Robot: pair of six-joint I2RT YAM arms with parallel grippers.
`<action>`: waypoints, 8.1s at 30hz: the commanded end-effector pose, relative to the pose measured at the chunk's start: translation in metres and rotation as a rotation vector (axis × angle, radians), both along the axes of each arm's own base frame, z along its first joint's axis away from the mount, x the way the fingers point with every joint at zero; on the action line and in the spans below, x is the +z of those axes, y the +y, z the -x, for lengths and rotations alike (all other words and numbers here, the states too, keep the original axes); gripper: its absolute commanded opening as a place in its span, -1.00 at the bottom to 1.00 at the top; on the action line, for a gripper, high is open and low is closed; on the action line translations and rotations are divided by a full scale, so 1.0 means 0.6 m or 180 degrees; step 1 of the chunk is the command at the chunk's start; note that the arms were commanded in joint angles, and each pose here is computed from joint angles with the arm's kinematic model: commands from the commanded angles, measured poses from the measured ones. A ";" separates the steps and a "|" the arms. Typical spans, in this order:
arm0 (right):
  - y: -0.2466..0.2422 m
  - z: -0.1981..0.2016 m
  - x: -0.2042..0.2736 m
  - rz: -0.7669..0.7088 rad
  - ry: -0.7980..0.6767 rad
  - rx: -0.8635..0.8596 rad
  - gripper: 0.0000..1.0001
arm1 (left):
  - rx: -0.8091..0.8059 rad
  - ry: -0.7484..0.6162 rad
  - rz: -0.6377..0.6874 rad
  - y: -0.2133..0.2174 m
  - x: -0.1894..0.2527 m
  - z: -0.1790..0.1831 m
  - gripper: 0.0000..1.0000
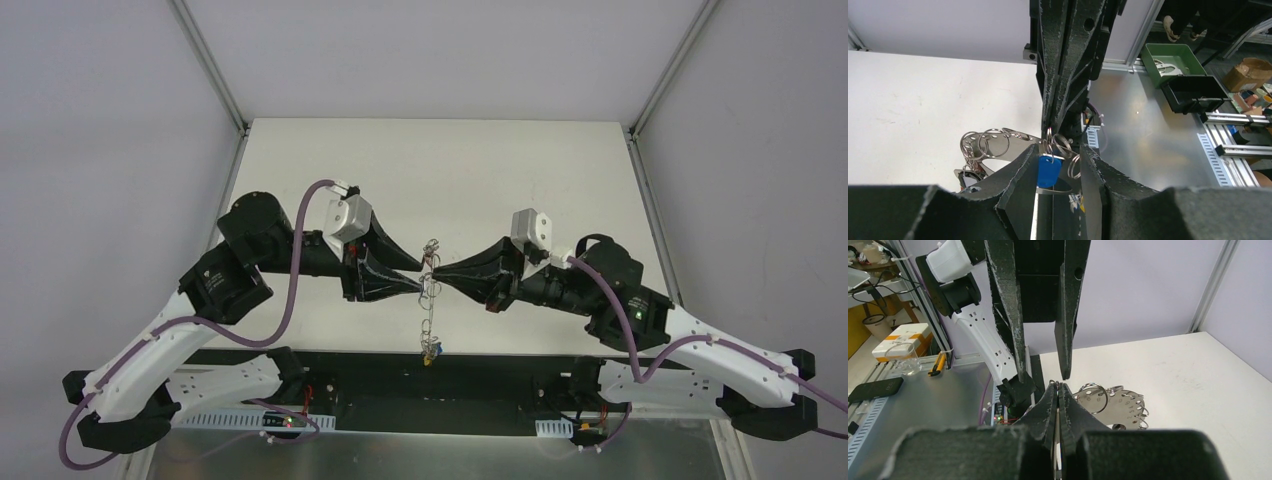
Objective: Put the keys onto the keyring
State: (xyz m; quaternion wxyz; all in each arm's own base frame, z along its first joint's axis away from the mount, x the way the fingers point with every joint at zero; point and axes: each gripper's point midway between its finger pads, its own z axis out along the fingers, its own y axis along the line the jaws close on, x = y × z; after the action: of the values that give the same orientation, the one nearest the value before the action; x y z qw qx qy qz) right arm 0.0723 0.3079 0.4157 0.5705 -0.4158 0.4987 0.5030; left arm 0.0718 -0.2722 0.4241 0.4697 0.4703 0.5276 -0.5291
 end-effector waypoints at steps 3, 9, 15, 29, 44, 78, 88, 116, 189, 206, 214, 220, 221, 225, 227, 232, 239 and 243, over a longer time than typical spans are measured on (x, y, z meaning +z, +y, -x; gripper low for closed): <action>-0.024 0.008 0.085 -0.0584 -0.0103 -0.0012 -1.00 | -0.0067 -0.0106 0.0243 -0.013 0.032 -0.001 -0.30; -0.033 0.013 0.089 -0.0641 -0.0109 0.0003 -1.00 | -0.0075 -0.0076 0.0233 -0.016 0.023 -0.002 -0.34; -0.039 0.015 0.090 -0.0679 -0.0115 0.0002 -1.00 | -0.0059 -0.0073 0.0230 -0.015 0.021 -0.003 -0.54; -0.028 0.017 0.083 -0.0594 -0.0100 0.0067 -1.00 | -0.0082 -0.0124 0.0275 -0.018 0.030 -0.004 -0.36; -0.021 0.019 0.084 -0.0580 -0.0104 0.0102 -1.00 | -0.0158 -0.0166 0.0268 -0.018 0.021 0.002 -0.70; -0.021 0.020 0.089 -0.0588 -0.0106 0.0113 -1.00 | -0.0119 -0.0166 0.0197 -0.013 0.008 0.002 -0.66; -0.018 0.019 0.088 -0.0587 -0.0102 0.0118 -1.00 | -0.0104 -0.0170 0.0200 -0.011 0.006 0.002 -0.38; -0.019 0.021 0.093 -0.0627 -0.0116 0.0130 -1.00 | -0.0122 -0.0191 0.0142 -0.006 -0.002 0.006 -0.92; -0.097 0.039 0.087 -0.0986 -0.0201 0.0059 -1.00 | 0.0705 0.0366 0.0051 -0.037 -0.136 -0.087 0.30; -0.102 0.084 0.131 -0.1002 -0.0345 0.0492 -1.00 | -0.0098 0.0831 0.0892 -0.074 -0.082 -0.035 0.33; -0.097 0.113 0.170 -0.1035 -0.0506 0.0823 -1.00 | -0.0485 0.1105 0.1274 -0.084 -0.057 -0.021 0.33; -0.091 0.130 0.186 -0.1029 -0.0598 0.1024 -1.00 | -0.0706 0.1186 0.1547 -0.073 -0.034 -0.006 0.34; -0.090 0.132 0.189 -0.1036 -0.0611 0.1049 -1.00 | -0.0739 0.1217 0.1586 -0.071 -0.032 -0.004 0.34; -0.085 0.137 0.197 -0.1053 -0.0670 0.1127 -1.00 | -0.0924 0.1304 0.1773 -0.062 -0.022 0.007 0.34; -0.083 0.137 0.202 -0.1071 -0.0706 0.1133 -1.00 | -0.0996 0.1329 0.1805 -0.059 -0.018 0.012 0.34; -0.077 0.135 0.213 -0.1099 -0.0788 0.1118 -1.00 | -0.1097 0.1326 0.1864 -0.051 -0.012 0.021 0.33; -0.071 0.126 0.205 -0.1090 -0.0781 0.1047 -1.00 | -0.1194 0.1212 0.1904 -0.035 -0.004 0.039 0.18; -0.071 0.118 0.198 -0.1095 -0.0766 0.0948 -1.00 | -0.1257 0.1139 0.1911 -0.026 0.001 0.050 -0.02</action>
State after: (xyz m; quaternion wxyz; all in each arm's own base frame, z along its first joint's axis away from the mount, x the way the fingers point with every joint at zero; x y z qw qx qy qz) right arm 0.0039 0.2838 0.5002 0.5581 -0.4688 0.3194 0.6056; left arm 0.0665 -0.3082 0.4050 0.3600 0.2717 0.3862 -0.8046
